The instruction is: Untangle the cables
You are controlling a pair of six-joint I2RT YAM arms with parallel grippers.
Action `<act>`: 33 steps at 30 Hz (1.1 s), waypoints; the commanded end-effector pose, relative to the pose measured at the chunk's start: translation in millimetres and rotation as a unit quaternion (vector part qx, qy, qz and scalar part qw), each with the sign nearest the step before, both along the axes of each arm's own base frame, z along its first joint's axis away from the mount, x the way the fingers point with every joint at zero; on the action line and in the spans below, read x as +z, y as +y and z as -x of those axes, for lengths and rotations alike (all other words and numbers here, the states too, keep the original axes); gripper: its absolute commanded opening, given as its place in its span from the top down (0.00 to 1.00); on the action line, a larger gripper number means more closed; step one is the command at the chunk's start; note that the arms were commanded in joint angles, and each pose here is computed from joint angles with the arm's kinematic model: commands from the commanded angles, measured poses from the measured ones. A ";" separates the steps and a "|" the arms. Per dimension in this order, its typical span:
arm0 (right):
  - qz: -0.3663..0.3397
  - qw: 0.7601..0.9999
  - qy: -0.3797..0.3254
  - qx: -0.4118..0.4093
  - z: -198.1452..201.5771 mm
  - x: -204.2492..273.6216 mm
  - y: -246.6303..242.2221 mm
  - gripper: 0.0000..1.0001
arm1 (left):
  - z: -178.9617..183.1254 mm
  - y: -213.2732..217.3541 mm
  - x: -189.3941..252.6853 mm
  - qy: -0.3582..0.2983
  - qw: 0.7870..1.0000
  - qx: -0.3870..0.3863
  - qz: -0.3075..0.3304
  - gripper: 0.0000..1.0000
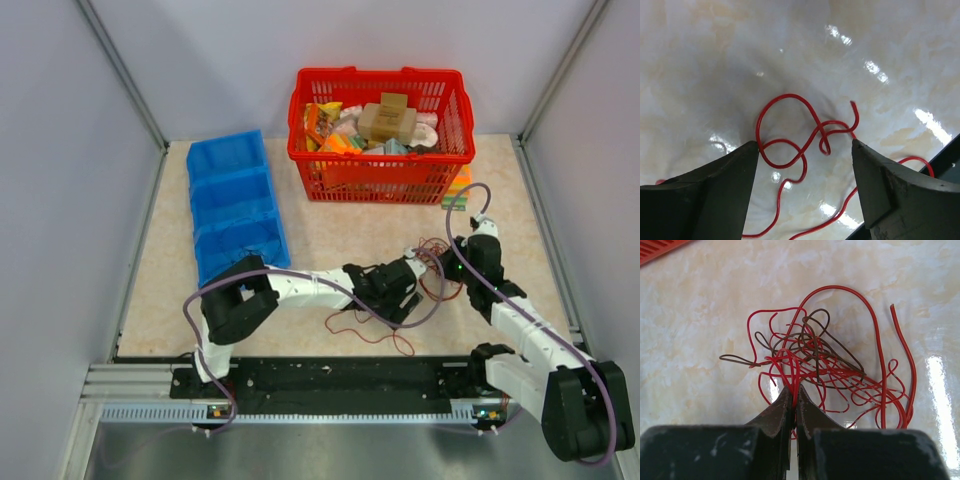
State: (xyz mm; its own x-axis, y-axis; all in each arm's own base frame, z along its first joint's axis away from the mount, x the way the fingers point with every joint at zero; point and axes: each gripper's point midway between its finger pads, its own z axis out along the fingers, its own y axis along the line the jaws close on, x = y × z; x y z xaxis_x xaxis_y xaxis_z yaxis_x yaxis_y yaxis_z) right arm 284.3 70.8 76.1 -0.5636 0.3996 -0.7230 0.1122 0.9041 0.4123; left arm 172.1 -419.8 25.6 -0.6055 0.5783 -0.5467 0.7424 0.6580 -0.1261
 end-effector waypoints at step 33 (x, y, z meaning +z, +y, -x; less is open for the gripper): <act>-0.010 1.000 -0.011 0.005 -9.9 4.4 3.1 1.00 | -173.9 278.9 398.1 -0.393 0.820 0.369 0.196 1.00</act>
